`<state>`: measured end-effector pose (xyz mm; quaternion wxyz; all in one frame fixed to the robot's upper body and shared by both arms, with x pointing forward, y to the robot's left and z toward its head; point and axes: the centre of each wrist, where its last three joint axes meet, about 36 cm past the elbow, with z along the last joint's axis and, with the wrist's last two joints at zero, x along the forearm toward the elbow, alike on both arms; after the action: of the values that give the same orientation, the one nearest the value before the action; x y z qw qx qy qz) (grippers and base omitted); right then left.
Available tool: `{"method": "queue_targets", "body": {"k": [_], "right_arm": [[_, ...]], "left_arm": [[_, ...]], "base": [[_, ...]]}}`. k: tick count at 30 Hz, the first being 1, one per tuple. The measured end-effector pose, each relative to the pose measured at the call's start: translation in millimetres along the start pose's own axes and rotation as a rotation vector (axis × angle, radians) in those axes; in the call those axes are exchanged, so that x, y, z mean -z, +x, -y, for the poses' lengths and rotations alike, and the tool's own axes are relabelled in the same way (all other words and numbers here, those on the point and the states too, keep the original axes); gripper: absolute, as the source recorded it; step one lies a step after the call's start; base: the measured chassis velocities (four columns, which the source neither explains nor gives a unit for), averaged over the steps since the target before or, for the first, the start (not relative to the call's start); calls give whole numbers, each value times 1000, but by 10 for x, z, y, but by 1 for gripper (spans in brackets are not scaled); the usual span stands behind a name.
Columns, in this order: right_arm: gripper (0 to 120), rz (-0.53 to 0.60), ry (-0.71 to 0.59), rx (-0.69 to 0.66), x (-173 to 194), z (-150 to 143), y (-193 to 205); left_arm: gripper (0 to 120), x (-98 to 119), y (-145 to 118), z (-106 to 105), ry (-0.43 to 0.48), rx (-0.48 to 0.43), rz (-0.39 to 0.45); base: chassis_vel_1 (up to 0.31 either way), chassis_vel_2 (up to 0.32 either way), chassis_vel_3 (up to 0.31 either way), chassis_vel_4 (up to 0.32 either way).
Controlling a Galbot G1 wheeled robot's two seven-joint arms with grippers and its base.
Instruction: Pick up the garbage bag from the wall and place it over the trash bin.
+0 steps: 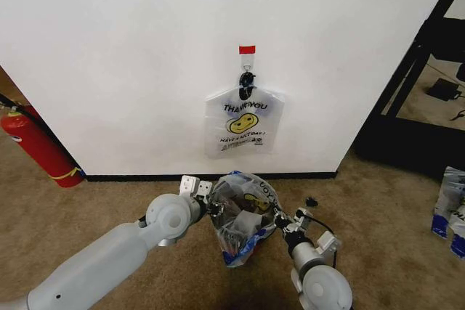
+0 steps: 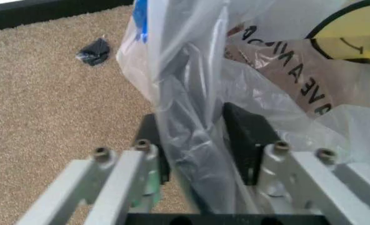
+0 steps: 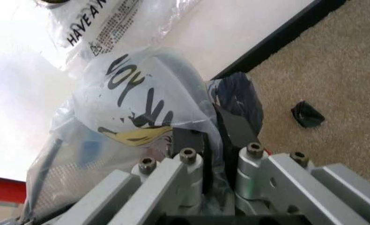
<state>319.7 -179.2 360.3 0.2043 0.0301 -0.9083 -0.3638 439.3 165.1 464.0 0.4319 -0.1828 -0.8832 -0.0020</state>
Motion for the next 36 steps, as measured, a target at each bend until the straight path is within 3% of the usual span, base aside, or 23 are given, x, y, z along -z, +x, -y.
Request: {"method": "queue_targets", "body": {"k": [7,16,20,29,34,36], "right_arm": [[1,-2,3,5,-21,-33,-34],[5,-8,40,23,-33,-22,-24],[25,-10,66,50,-14,-60,21],[60,-2,123,104,118,-143,230],[73,-11,150,112,192,-109,350],[91,-18,166,99,226,-55,435]], "left_arm": [[7,-15,9,-3,0,15,2],[7,-11,39,36,0,28,7],[0,-21,76,57,-6,38,7],[0,55,108,-69,-1,80,23],[0,44,119,-144,17,96,24],[0,52,139,-194,28,107,31]], "base": [[0,0,0,0],[0,0,0,0],[0,0,0,0],[0,0,0,0],[0,0,0,0],[0,0,0,0]]}}
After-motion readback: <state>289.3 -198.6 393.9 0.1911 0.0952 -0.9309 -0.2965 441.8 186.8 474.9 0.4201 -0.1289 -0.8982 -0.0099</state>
